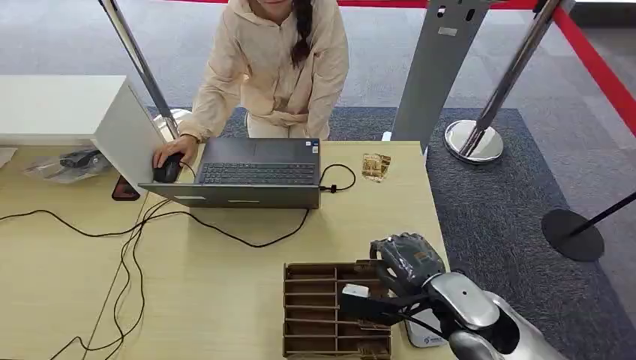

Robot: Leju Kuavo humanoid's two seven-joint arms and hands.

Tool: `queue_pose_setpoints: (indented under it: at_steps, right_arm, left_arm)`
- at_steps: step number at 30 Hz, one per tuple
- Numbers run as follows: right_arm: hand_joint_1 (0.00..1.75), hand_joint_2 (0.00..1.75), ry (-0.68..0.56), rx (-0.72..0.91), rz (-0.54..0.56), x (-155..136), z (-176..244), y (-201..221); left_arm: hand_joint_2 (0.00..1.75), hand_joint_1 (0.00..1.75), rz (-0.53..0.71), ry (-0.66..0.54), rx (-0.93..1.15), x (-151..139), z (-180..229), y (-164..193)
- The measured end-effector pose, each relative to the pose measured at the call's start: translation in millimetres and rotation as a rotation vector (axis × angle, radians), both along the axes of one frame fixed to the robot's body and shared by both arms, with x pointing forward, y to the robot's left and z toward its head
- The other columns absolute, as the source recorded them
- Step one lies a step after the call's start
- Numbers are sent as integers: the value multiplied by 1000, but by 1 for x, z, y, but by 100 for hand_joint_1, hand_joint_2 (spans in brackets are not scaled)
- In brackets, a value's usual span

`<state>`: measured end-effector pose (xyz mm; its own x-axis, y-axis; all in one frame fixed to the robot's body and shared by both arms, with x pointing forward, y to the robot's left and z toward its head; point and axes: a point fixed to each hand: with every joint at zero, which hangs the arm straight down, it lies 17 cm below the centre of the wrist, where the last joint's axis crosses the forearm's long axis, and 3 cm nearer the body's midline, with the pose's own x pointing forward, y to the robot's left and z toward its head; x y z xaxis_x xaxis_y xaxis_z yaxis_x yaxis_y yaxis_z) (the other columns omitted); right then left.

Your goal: Pass the card to the sensor for recognition and then transmit it.

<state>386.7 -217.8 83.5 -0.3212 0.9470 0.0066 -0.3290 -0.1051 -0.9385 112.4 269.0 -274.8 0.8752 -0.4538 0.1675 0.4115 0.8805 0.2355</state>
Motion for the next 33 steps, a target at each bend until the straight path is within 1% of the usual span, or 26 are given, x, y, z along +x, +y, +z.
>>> queue_pose_setpoints:
  at_steps: [6, 8, 16, 17, 19, 22, 26, 33]
  right_arm:
    - [133, 175, -3, 2, -1, 0, 1, 0]
    - [136, 175, -4, 3, -2, 1, 1, 0]
    - [141, 175, -38, 10, -16, 7, 10, -3]
    - [147, 175, -50, 12, -19, 10, 13, -4]
    - [150, 175, -74, 13, -25, 16, 21, -6]
    - [150, 175, -115, 19, -34, 27, 38, -8]
    - [145, 175, -175, 35, -39, 40, 64, -8]
    - [143, 175, -256, 49, -38, 54, 102, -6]
  left_arm:
    - [0, 0, -1, -5, -2, 1, 0, 0]
    - [0, 0, -1, -5, -3, 1, 0, 0]
    - [0, 0, -1, -7, -2, 1, 0, 0]
    - [0, 0, -1, -8, -1, 1, 0, 0]
    - [0, 0, -2, -8, -1, 2, 0, 0]
    - [0, 0, -3, -9, -1, 2, 0, 0]
    - [0, 0, -5, -9, 0, 2, 0, 0]
    - [0, 0, -5, -10, 0, 2, 0, 0]
